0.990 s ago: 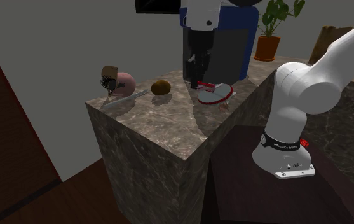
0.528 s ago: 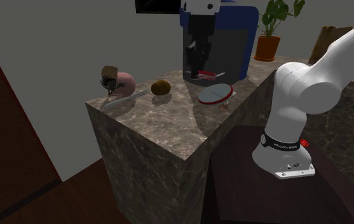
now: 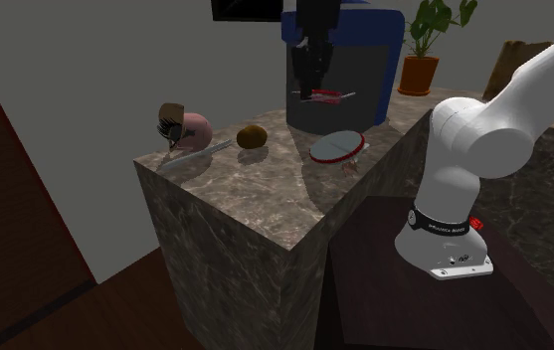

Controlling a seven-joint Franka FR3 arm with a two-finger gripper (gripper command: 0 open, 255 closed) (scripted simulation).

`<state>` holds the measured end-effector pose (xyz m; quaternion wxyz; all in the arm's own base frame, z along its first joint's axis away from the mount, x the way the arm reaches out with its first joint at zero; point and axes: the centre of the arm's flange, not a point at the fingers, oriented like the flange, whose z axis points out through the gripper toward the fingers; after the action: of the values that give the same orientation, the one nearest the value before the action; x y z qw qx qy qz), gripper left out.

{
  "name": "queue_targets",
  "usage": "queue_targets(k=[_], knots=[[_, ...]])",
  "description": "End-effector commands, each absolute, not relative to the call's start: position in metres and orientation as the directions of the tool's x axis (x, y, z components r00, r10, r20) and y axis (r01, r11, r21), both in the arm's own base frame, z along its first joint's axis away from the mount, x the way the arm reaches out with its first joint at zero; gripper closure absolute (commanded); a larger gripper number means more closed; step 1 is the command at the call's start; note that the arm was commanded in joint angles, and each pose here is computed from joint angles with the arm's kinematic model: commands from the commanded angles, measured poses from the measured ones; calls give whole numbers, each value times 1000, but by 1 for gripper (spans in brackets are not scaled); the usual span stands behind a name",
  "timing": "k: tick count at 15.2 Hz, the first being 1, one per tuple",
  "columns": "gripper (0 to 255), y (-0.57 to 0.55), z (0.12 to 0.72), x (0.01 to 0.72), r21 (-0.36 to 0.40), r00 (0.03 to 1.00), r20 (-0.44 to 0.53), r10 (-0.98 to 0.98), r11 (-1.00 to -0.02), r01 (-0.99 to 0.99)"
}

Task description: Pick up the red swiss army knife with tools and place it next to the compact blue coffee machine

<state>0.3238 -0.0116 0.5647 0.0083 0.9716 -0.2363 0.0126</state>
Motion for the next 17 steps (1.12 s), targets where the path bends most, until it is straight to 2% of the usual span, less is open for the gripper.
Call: queue_targets(k=[1,17], knots=[[255,-12,576,325,10,888,28,-459,-888,-460],[255,-12,660,325,10,888,28,-459,-888,-460]])
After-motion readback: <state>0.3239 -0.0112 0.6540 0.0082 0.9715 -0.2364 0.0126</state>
